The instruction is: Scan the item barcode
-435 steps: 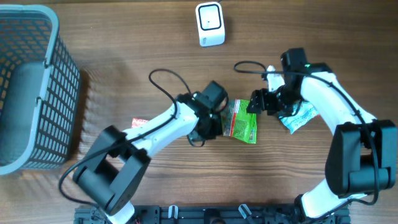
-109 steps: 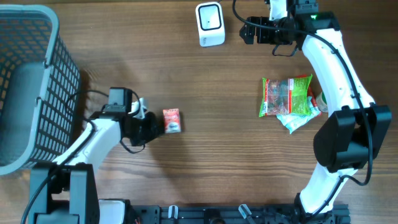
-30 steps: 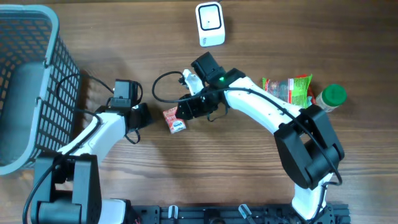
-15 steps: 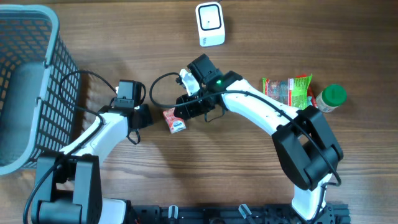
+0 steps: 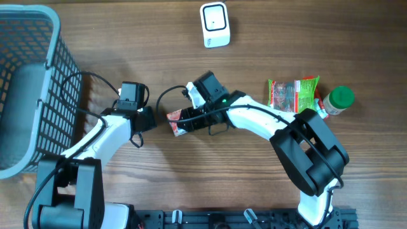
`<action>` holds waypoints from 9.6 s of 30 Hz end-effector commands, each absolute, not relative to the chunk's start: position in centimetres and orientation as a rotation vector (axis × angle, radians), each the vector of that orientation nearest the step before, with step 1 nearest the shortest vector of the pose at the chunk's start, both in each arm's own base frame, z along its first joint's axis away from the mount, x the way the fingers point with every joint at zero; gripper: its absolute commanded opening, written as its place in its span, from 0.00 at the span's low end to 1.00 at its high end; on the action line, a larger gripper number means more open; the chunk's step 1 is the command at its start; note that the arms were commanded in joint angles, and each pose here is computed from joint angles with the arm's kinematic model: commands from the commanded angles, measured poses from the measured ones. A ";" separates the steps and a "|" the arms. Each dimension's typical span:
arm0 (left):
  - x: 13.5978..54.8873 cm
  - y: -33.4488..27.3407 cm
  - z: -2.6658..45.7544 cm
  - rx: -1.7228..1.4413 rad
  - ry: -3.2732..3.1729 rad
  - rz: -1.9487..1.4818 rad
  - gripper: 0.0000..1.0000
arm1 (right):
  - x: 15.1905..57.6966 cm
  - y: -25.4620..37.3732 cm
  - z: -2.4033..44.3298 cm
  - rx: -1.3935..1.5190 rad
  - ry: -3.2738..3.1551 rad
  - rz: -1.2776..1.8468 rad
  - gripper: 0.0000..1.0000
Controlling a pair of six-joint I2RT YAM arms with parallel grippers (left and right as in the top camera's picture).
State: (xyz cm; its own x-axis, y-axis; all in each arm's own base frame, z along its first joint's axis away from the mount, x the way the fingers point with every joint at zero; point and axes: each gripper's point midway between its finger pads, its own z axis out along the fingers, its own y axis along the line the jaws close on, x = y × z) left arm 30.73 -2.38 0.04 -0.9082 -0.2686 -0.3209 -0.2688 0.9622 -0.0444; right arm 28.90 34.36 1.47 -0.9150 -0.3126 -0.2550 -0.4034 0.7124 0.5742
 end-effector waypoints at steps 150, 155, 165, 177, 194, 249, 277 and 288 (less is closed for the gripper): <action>31.0 -2.3 0.1 -0.386 2.766 0.018 1.00 | 62.2 24.2 13.0 -0.611 1.938 -0.821 0.04; 31.0 -2.3 0.1 -0.386 2.765 0.017 1.00 | 61.8 23.8 9.6 -0.675 1.989 -0.857 0.04; 31.0 -2.3 0.1 -0.386 2.766 0.018 1.00 | 62.3 22.5 13.5 -0.576 1.917 -0.942 0.04; 31.0 -2.3 0.1 -0.386 2.766 0.018 1.00 | 57.3 19.5 29.4 -0.379 1.895 -0.805 0.04; 31.0 -2.3 0.1 -0.386 2.766 0.018 1.00 | 37.5 2.1 13.8 0.177 3.109 -0.497 0.04; 31.0 -2.3 0.1 -0.386 2.765 0.017 1.00 | 53.6 5.2 16.6 0.044 2.505 0.198 1.00; 31.0 -2.2 22.8 -0.332 2.040 -0.213 1.00 | 53.6 5.2 16.6 0.044 2.505 0.198 1.00; 20.0 -0.8 36.7 -0.278 1.469 -0.339 1.00 | 53.6 5.2 16.6 0.044 2.505 0.197 1.00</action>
